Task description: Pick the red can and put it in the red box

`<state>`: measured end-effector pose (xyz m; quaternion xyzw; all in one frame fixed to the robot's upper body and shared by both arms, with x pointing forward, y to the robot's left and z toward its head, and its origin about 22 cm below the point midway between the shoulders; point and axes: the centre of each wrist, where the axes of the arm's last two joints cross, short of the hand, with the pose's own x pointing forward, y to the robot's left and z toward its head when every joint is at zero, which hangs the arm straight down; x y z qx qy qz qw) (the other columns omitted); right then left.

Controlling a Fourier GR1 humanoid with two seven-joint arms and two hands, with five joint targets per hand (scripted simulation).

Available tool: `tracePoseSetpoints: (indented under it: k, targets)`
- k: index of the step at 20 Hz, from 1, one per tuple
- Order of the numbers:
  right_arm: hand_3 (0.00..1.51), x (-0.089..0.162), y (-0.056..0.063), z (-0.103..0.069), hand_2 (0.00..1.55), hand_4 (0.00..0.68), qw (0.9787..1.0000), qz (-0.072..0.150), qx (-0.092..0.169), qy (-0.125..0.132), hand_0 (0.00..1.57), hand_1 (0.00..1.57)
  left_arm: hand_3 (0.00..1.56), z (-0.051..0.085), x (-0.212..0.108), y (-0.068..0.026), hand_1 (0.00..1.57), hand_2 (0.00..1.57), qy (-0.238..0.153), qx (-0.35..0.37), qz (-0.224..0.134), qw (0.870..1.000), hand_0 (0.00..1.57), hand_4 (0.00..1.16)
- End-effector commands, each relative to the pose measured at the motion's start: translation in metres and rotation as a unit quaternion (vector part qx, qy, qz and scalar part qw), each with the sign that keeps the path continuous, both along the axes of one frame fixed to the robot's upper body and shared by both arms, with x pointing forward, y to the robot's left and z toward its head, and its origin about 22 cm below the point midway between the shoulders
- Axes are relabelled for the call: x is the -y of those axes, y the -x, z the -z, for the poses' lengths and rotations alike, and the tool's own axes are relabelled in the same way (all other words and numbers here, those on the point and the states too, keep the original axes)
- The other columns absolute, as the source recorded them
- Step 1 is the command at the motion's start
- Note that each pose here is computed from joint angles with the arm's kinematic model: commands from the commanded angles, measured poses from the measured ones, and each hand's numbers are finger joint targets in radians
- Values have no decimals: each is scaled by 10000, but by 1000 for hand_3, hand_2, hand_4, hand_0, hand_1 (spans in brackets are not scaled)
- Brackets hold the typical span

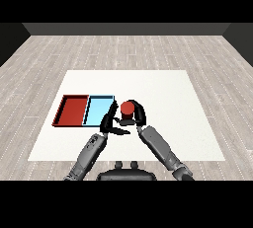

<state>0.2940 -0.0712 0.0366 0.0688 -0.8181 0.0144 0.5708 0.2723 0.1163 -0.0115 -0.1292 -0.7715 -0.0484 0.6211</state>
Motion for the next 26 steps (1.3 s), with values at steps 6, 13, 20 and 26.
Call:
tracePoseSetpoints:
  k: [6,13,20,26]
  targets:
    - [1378,-148,40,13,1438,626,9999,-110,-30,-81,1452,1452,0,57,111,-206,0,0,59,-189,50,9998,0,0]
    - [1377,-367,-51,-53,1443,615,9997,-233,4,-68,1486,1486,0,53,274,-76,0,0,160,-145,275,9994,0,0]
    - [1372,-162,261,97,1455,632,9992,-402,6,-87,1482,1482,0,-96,289,-21,0,0,187,15,235,9995,0,0]
    - [1366,-381,171,68,1446,626,9984,-568,-1,-16,1458,1458,0,-9,251,-207,0,0,-276,-101,-580,9979,0,604]
